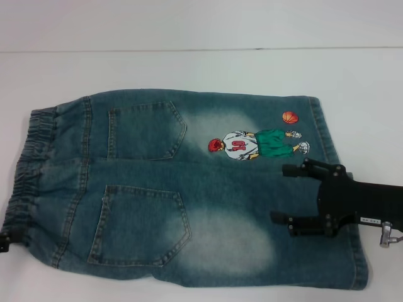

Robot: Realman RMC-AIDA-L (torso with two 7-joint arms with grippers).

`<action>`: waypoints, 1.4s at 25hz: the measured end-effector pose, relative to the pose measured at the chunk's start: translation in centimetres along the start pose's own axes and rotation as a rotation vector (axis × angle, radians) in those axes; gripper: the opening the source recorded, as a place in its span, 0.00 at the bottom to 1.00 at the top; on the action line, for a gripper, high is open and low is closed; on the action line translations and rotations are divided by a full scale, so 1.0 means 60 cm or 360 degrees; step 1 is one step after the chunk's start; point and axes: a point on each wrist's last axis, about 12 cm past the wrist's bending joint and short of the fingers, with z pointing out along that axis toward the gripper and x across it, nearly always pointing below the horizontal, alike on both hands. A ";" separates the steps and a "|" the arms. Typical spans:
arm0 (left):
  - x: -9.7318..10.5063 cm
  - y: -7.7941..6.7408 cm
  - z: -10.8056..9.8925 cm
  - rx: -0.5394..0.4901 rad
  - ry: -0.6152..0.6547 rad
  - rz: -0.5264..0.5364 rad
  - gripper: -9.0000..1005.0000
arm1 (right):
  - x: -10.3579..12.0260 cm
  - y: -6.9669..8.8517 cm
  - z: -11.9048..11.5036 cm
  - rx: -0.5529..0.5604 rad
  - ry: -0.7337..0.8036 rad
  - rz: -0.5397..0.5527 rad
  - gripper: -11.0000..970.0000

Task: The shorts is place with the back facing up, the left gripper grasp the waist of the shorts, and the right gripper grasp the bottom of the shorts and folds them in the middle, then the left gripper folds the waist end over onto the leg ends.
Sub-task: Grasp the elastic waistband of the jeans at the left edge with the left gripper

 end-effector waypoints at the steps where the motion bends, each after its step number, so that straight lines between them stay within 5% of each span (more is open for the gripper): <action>1: 0.000 0.002 0.002 -0.0014 0.0025 -0.0005 0.88 | 0.000 0.001 0.001 0.0000 -0.0001 0.0001 0.97; 28: 0.000 0.015 0.050 -0.0073 0.0277 -0.0047 0.84 | -0.005 -0.003 0.007 0.0006 -0.0019 0.0012 0.93; 35: -0.010 0.017 0.055 -0.0049 0.0284 -0.0032 0.60 | -0.002 0.000 0.005 0.0005 -0.0015 0.0024 0.89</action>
